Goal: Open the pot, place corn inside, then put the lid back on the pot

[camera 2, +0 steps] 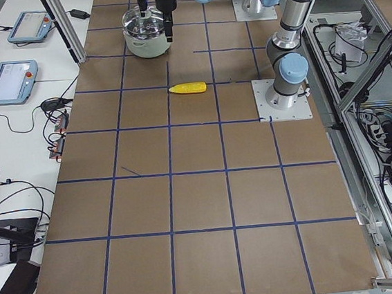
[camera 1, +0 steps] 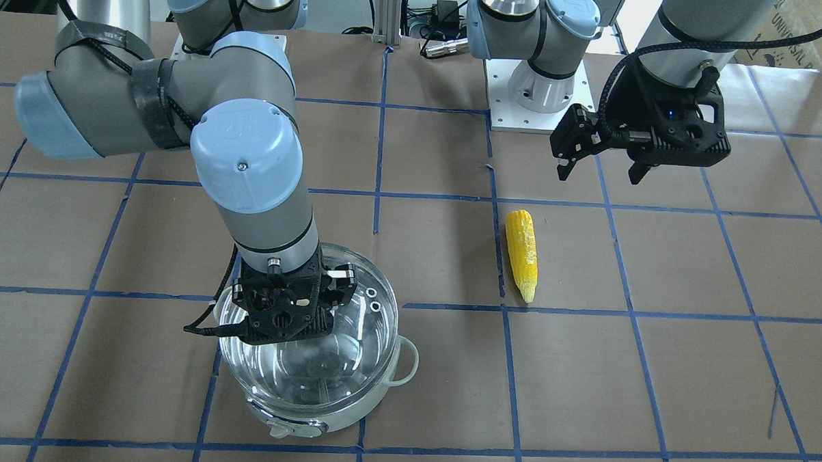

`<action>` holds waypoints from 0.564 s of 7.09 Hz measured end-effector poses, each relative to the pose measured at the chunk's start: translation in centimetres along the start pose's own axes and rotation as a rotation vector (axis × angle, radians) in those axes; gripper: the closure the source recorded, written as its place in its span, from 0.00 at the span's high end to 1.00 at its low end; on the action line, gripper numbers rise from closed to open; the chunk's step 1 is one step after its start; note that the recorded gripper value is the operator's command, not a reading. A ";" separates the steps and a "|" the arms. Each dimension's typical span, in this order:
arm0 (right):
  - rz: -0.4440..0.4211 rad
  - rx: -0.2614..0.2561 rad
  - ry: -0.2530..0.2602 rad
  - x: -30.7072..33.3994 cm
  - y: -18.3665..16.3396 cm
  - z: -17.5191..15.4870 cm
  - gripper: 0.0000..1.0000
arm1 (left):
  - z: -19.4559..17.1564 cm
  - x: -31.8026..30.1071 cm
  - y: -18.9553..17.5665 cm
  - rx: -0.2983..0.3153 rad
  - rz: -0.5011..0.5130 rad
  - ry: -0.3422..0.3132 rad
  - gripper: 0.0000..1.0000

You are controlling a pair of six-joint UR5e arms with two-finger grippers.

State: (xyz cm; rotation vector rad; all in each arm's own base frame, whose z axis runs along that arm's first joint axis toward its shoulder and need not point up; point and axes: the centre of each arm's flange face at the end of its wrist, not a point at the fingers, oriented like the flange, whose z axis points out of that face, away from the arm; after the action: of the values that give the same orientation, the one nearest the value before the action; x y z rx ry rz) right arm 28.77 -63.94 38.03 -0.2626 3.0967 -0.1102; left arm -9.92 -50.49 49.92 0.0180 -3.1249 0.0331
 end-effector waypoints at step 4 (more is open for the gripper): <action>0.013 -0.028 0.005 1.2 0.5 -4.1 0.38 | 11.6 -0.7 -2.1 -0.147 0.059 0.014 1.00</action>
State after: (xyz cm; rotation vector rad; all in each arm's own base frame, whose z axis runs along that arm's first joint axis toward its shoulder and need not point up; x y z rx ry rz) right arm 27.40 -63.39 42.04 -0.2436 3.1067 -0.0666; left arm -9.39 -52.80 38.32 -0.0760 -3.1035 -0.1945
